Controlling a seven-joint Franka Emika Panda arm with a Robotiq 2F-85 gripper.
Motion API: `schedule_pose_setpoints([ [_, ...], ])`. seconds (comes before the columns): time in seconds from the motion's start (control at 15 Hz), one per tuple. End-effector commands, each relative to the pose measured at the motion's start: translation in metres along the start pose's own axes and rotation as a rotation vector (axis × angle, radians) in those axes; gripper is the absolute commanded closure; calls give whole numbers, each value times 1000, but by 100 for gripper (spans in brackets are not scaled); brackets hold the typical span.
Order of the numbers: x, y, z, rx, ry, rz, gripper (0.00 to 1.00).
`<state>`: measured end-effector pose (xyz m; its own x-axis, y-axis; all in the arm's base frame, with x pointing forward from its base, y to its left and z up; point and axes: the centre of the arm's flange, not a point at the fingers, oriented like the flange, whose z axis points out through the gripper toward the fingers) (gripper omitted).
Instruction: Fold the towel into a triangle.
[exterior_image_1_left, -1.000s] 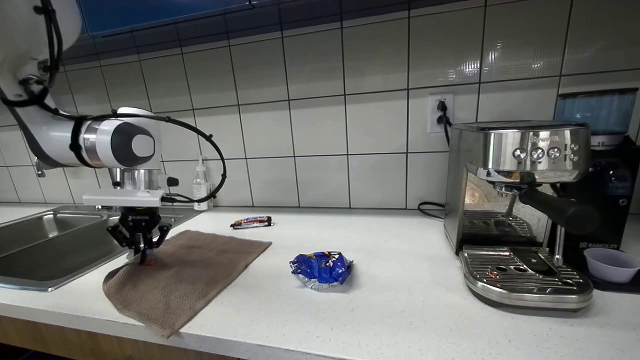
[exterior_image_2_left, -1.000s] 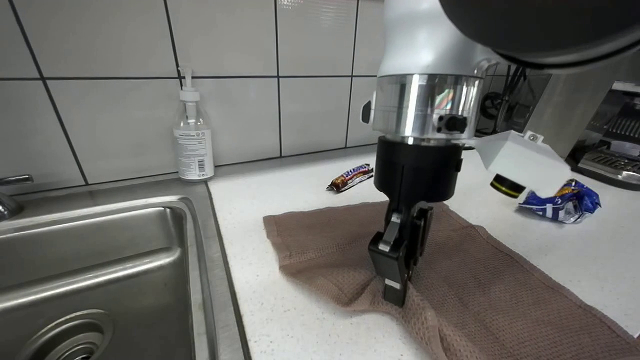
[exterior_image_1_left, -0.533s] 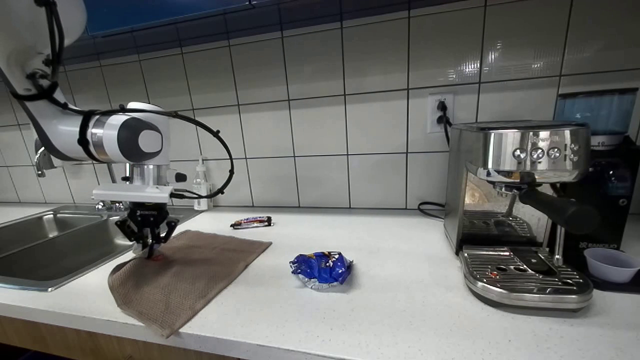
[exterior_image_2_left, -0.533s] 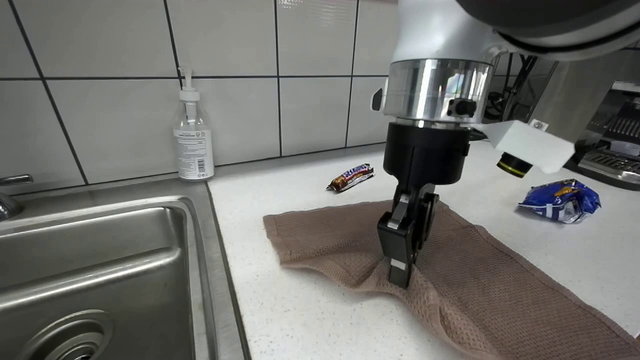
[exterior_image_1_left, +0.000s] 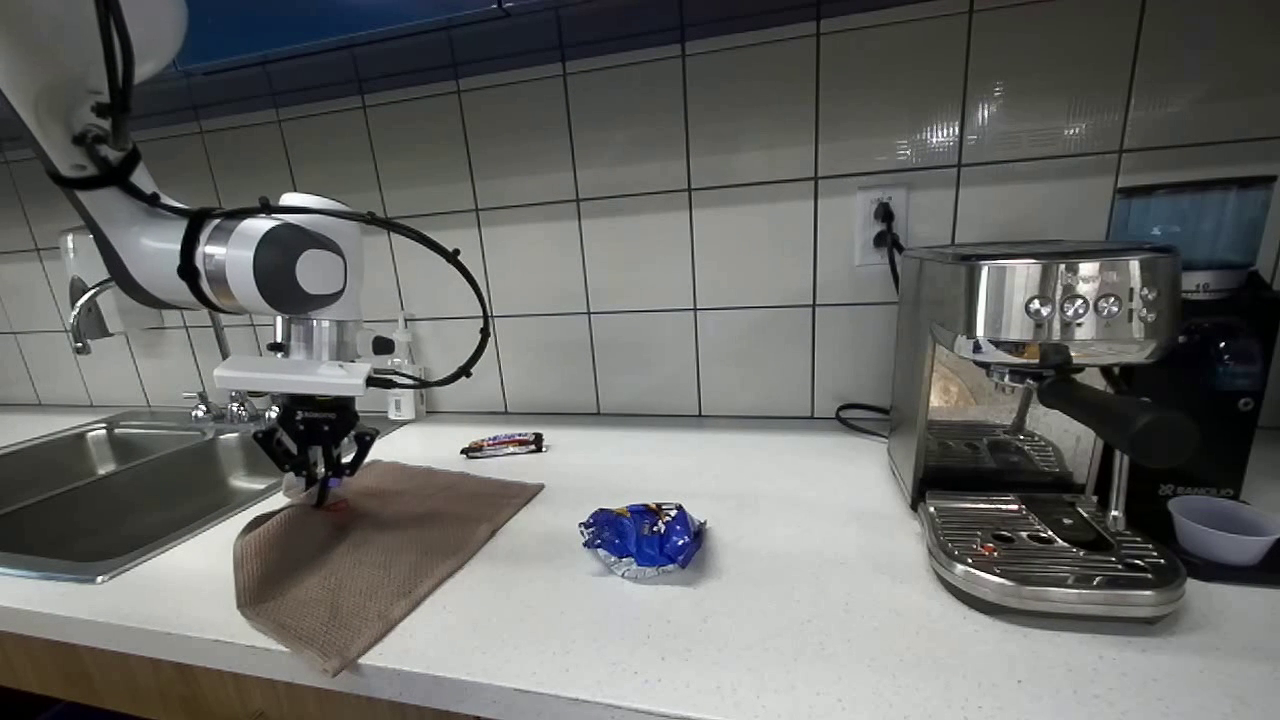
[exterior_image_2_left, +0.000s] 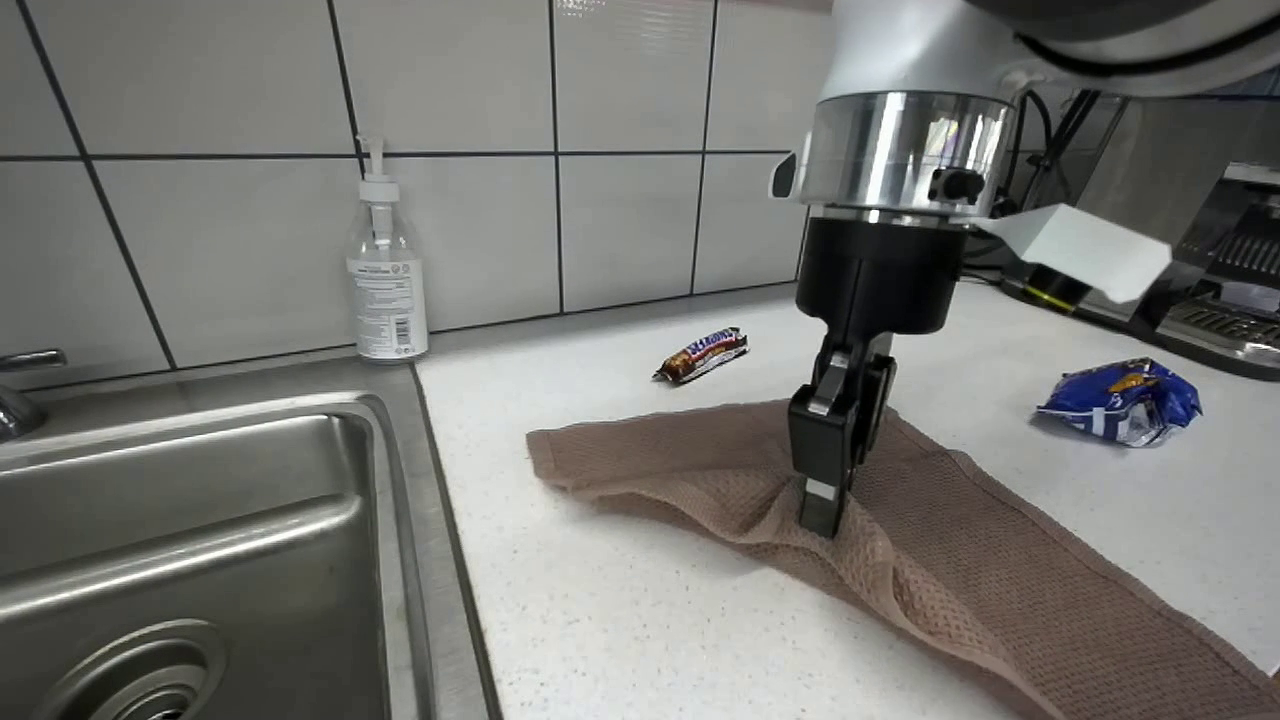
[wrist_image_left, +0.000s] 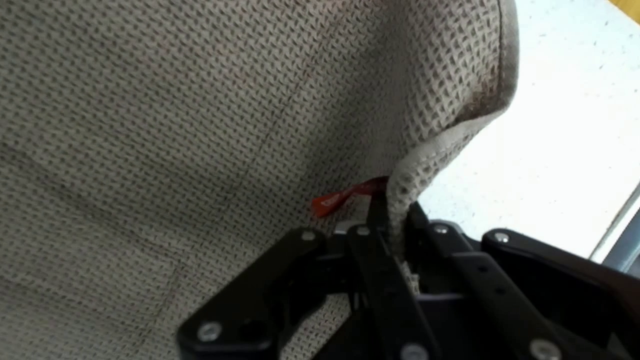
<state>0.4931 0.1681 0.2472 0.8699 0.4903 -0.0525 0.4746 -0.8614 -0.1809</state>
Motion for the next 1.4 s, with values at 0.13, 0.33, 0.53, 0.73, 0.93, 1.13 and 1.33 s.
schedule_pose_setpoints([
  [0.13,-13,14,-19,19,4,-12,98],
  [0.33,-14,22,-22,20,3,-12,98],
  [0.53,-15,29,-25,15,-2,-21,98],
  [0.73,-14,36,-27,5,-6,-34,98],
  [0.93,-14,44,-30,-2,-7,-48,98],
  [1.13,-13,52,-33,-10,-9,-62,98],
  [1.33,-12,60,-36,-19,-12,-80,98],
])
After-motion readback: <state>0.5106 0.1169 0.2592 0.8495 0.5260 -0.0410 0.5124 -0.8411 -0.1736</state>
